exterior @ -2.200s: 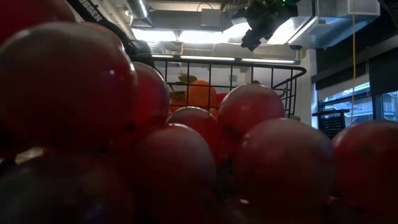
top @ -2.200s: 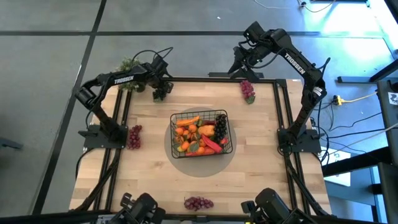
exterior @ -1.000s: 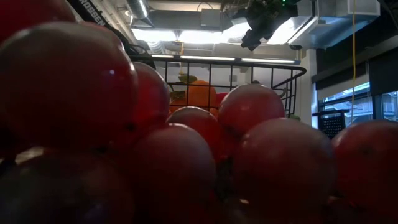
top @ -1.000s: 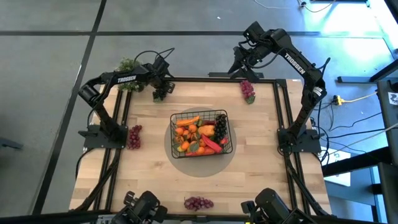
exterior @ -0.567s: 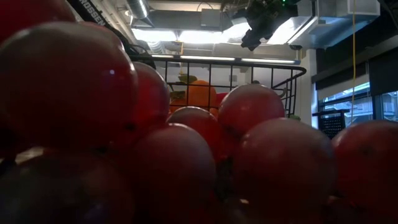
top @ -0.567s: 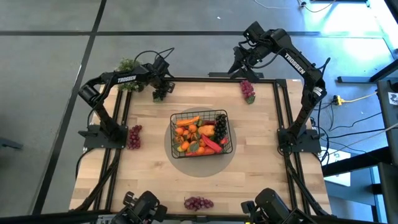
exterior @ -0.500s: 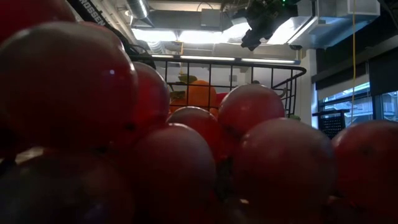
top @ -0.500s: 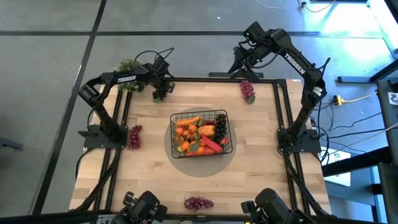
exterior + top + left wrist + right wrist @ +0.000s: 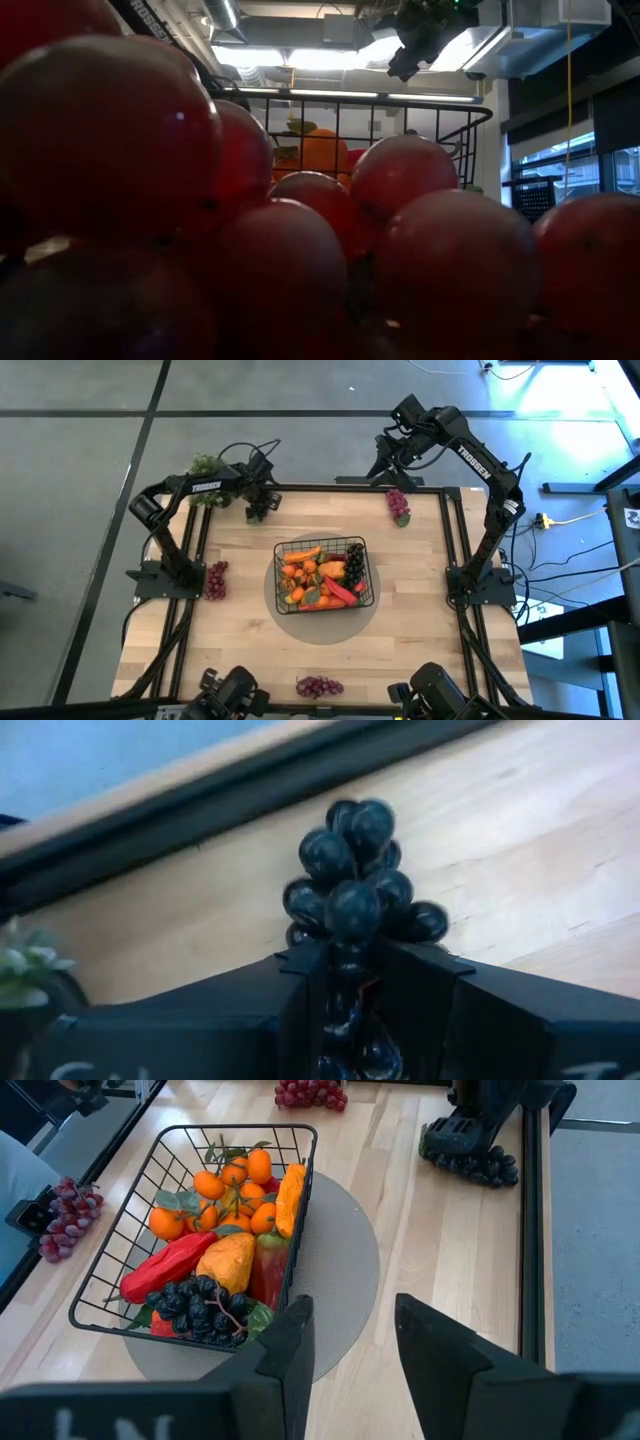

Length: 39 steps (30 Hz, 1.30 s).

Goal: Build produce basket
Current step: Put the dark blue grape into the basket

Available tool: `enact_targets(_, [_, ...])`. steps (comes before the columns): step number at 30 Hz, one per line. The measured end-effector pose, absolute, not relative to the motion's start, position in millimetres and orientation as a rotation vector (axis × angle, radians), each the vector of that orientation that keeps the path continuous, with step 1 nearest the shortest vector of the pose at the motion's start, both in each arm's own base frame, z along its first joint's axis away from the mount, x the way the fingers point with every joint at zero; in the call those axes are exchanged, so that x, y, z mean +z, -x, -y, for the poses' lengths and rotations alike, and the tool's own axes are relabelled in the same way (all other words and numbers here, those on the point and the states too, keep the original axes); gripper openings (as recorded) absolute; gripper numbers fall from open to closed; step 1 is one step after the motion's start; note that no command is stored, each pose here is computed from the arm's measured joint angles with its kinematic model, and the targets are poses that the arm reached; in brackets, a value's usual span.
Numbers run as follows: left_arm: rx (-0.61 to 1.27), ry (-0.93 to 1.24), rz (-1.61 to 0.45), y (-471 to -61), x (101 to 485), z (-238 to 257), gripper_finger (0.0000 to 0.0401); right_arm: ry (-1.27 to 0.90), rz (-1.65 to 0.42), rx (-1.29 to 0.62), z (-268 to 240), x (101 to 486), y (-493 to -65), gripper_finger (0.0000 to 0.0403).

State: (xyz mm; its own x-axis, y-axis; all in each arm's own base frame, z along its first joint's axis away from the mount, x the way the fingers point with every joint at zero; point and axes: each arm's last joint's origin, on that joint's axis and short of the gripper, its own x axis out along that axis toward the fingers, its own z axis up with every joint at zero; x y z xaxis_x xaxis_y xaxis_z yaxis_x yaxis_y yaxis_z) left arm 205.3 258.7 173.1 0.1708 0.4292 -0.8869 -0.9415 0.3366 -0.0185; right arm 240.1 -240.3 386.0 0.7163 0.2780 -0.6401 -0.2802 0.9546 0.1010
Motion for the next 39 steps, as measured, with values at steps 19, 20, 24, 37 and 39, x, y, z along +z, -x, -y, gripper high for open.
enact_targets(19, [1.014,0.682,-0.964,-210.3,163.4,-259.0,0.0006,0.003,-0.708,0.309,240.4,386.0,-240.0,0.0129])
enact_targets(20, [1.013,0.682,-0.964,-210.3,163.4,-259.0,0.0006,0.003,-0.708,0.309,240.4,386.0,-240.0,0.0129])
enact_targets(24, [0.995,0.661,-0.976,-212.3,163.4,-257.3,0.0002,0.003,-0.708,0.309,240.4,386.0,-240.0,0.0129])
enact_targets(37, [0.894,0.558,-0.912,-228.9,196.2,-229.4,0.0,0.003,-0.708,0.309,240.4,386.0,-240.0,0.0129])
enact_targets(39, [0.881,0.542,-0.891,-231.1,203.0,-224.4,0.0,0.003,-0.708,0.309,240.4,386.0,-240.0,0.0129])
